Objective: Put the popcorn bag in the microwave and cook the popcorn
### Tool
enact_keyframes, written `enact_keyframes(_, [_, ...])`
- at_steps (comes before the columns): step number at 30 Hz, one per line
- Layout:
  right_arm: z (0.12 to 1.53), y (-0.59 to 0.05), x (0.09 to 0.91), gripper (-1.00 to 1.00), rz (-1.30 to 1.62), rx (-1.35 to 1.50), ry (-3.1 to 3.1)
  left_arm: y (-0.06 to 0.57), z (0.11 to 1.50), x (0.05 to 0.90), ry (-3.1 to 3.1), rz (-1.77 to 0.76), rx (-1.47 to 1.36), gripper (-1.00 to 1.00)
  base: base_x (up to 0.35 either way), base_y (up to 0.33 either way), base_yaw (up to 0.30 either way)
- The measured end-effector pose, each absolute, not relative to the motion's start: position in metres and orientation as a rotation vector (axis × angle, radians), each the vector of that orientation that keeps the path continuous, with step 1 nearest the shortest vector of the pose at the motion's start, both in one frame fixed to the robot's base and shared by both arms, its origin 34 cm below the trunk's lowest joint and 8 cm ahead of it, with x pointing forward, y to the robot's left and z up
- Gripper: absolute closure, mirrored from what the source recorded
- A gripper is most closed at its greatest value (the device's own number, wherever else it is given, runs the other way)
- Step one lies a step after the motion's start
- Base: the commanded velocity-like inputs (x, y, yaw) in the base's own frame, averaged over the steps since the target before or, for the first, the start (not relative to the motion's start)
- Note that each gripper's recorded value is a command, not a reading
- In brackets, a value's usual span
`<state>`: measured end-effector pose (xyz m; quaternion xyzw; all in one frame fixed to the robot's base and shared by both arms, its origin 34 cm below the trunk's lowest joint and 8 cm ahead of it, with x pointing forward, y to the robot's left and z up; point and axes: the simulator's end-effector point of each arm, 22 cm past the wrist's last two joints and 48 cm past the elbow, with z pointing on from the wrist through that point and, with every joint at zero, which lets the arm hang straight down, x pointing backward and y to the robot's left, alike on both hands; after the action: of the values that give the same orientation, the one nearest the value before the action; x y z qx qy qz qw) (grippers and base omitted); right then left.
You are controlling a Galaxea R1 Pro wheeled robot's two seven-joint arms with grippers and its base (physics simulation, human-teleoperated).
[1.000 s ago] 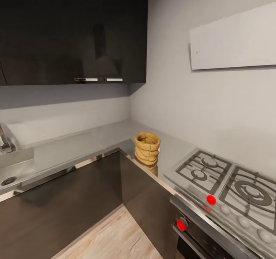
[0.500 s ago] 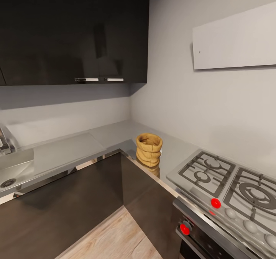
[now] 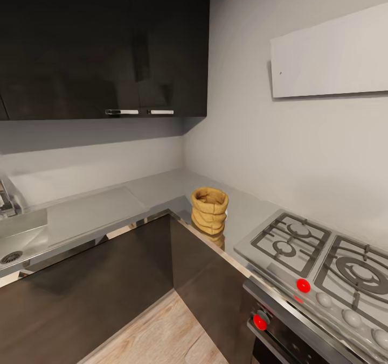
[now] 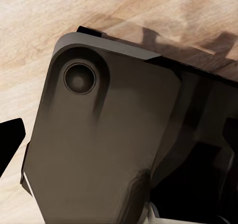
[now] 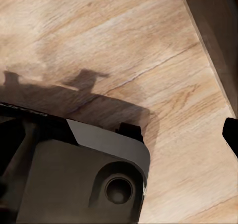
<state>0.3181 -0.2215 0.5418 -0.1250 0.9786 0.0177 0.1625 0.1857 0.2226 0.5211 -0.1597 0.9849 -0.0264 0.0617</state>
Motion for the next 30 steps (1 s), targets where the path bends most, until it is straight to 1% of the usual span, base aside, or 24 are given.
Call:
enact_keyframes(2, [0.549,-0.198,0.339,-1.0,0.059,-0.497,2.744,0.223,0.521,0.186,2.978,-0.08,-0.483,-1.0,0.0,0.0,0.0])
enact_keyframes(4, [0.554,-0.192,0.355,-1.0,0.033,-0.576,2.741,0.223,0.521,0.186,2.978,-0.079,-0.483,-1.0,0.0,0.0,0.0])
enact_keyframes(9, [0.58,-0.164,0.4,-1.0,0.071,-0.609,2.737,0.223,0.521,0.186,2.979,-0.08,-0.481,-1.0,0.0,0.0,0.0])
enact_keyframes(12, [0.615,-0.133,0.445,-1.0,0.148,-0.584,2.685,0.222,0.521,0.185,2.98,-0.08,-0.481,-1.0,0.0,0.0,0.0])
enact_keyframes(15, [0.664,-0.14,0.495,-1.0,0.086,-0.544,2.648,0.222,0.521,0.185,2.981,-0.08,-0.481,-1.0,0.0,0.0,0.0])
enact_keyframes(18, [0.717,-0.121,0.531,-1.0,0.123,-0.584,2.558,0.222,0.521,0.185,2.982,-0.08,-0.477,-1.0,0.0,0.0,0.0])
enact_keyframes(24, [0.784,-0.104,0.555,-1.0,0.233,-0.559,2.53,0.221,0.521,0.185,2.982,-0.082,-0.472,-1.0,0.0,0.0,0.0])
enact_keyframes(27, [0.848,-0.109,0.609,-1.0,0.209,-0.507,2.486,0.221,0.521,0.185,2.983,-0.082,-0.47,-1.0,0.0,0.0,0.0])
enact_keyframes(28, [0.891,-0.111,0.64,-1.0,0.194,-0.476,2.44,0.221,0.521,0.185,2.983,-0.083,-0.468,-1.0,0.0,0.0,0.0])
enact_keyframes(30, [0.949,-0.109,0.676,-1.0,0.203,-0.444,2.364,0.221,0.521,0.186,2.982,-0.083,-0.466,-1.0,0.0,0.0,0.0])
